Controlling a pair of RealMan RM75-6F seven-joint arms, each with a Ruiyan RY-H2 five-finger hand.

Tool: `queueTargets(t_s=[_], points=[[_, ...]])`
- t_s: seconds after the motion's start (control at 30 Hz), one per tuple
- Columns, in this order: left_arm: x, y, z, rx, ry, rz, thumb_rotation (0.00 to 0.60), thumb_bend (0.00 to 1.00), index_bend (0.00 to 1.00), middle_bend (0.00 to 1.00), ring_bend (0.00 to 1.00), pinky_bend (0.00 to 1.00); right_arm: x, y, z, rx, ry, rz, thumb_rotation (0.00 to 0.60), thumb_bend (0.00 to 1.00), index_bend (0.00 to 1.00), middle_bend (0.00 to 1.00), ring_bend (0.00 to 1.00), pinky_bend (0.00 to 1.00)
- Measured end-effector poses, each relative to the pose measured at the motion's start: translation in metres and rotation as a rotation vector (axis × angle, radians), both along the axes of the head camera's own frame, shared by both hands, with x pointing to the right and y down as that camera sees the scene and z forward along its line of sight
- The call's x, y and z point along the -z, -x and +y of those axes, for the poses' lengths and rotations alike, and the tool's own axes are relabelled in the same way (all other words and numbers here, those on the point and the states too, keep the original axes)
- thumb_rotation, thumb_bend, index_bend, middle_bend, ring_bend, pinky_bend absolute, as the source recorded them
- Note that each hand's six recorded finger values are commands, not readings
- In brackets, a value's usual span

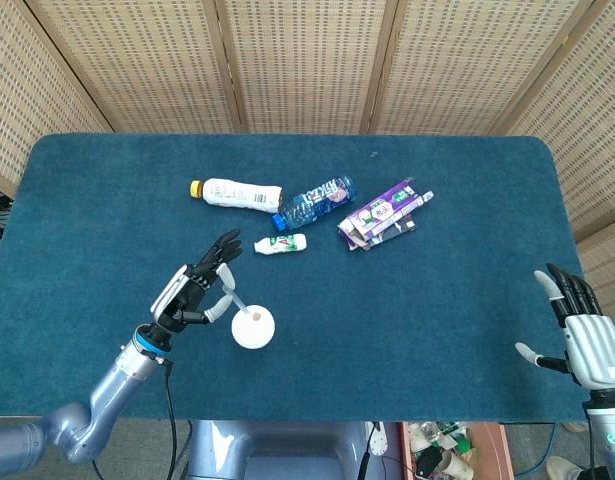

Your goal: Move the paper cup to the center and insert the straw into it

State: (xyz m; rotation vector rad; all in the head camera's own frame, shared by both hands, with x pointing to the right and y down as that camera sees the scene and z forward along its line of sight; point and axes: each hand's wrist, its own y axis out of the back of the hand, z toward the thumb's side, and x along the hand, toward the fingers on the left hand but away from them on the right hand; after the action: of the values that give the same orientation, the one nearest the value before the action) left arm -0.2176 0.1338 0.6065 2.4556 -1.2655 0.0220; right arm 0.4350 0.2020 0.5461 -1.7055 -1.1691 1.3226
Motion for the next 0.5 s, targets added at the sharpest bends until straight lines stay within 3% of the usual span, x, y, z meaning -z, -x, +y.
queueTargets(t_s=[0.5], points=[[-0.0090, -0.0022, 0.0030, -0.006, 0.017, -0.003, 0.600, 0.42, 0.61, 0.00, 0.00, 0.00, 0.0010, -0.0005, 0.0004, 0.000, -0.001, -0.001, 0.600, 0.00, 0.02, 0.00, 0.00, 0.00]])
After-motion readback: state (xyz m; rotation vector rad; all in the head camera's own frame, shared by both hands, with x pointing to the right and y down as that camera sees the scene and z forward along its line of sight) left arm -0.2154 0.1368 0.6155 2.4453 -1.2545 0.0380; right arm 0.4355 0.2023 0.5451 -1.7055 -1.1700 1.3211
